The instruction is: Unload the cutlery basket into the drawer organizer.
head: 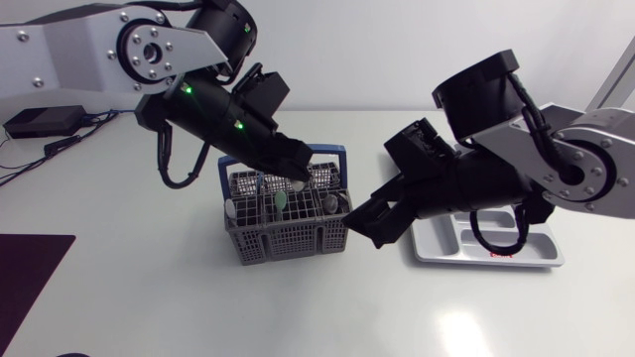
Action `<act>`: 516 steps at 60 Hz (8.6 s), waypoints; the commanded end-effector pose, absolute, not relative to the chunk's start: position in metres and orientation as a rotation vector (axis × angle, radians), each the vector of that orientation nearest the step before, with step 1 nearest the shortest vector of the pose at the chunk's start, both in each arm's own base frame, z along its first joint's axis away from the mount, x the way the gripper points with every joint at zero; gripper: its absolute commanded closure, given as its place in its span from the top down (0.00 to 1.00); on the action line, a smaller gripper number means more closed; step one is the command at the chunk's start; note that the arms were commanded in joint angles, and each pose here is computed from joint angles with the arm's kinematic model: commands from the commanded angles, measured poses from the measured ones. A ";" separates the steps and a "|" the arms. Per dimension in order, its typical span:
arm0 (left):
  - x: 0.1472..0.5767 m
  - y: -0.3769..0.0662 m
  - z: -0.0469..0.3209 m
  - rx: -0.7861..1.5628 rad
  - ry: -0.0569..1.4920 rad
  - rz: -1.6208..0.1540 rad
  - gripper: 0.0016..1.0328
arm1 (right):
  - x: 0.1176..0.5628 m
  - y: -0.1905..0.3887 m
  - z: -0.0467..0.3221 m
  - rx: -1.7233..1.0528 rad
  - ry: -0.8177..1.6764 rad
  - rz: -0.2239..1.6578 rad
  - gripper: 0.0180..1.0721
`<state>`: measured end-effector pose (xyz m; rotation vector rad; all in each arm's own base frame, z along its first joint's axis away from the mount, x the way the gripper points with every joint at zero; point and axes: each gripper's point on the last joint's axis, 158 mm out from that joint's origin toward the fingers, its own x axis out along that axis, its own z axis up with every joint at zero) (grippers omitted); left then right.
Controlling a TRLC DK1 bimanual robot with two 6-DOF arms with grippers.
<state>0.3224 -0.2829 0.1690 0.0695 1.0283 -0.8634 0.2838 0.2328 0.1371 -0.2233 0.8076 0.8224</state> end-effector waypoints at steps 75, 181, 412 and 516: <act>0.278 -0.248 0.296 0.006 0.860 -0.988 0.03 | 0.275 0.266 0.156 -0.371 0.695 0.956 0.93; 0.178 -0.339 0.269 0.394 0.842 -1.630 0.03 | 0.191 0.239 0.154 -0.525 0.504 1.361 0.28; 0.193 -0.123 0.078 0.519 0.637 -1.014 0.81 | 0.138 0.329 -0.021 -1.239 0.805 1.755 0.70; 0.178 -0.115 0.060 0.610 0.567 -1.018 0.83 | 0.138 0.352 -0.032 -1.356 0.768 1.697 0.18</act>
